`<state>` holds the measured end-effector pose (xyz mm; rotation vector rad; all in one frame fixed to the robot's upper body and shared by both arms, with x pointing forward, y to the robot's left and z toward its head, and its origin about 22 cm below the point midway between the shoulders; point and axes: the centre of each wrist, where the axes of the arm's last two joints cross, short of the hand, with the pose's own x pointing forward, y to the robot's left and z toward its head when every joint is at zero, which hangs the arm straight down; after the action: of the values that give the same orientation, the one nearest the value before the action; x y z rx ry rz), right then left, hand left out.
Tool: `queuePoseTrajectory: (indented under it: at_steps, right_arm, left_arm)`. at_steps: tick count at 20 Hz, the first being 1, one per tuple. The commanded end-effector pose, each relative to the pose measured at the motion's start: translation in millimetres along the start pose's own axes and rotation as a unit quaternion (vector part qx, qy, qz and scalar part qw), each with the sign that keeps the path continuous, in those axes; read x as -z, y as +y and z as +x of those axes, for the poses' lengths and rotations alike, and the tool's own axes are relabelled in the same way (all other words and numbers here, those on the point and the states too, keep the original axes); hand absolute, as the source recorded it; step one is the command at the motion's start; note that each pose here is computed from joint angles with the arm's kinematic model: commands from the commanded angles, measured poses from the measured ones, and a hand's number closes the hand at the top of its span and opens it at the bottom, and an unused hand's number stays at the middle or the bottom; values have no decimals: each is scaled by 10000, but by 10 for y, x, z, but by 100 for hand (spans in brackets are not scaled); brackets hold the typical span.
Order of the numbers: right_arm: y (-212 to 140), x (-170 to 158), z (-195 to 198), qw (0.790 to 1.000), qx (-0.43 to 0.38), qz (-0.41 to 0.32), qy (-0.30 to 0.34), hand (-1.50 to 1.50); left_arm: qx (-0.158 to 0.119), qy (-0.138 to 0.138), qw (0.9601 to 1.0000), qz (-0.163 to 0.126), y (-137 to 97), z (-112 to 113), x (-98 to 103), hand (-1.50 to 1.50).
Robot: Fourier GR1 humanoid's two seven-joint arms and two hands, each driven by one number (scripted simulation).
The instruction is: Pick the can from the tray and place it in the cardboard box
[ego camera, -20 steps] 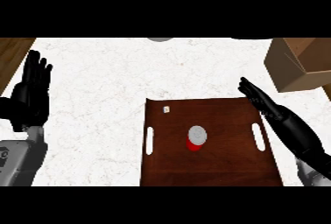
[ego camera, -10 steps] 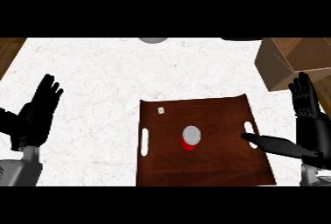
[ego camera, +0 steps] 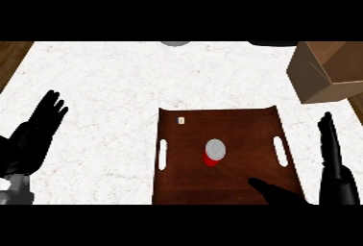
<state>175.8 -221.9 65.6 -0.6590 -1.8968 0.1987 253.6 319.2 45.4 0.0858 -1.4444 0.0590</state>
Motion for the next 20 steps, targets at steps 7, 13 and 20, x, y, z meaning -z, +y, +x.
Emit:
queuePoseTrajectory:
  at_steps: [7,13,20]
  right_arm:
    - [-178,-65,88,9354,-2707,1725,1483,-150]
    - [146,-3,625,8955,-3058,2275,2300,-150]
    - [790,322,1043,8680,-2844,2763,2988,-150]
  left_arm:
    - [-18,5,9999,-106,-40,84,50,0]
    - [65,33,9996,-286,-8,47,-31,0]
    - [-60,-10,9995,-323,-88,88,-112,0]
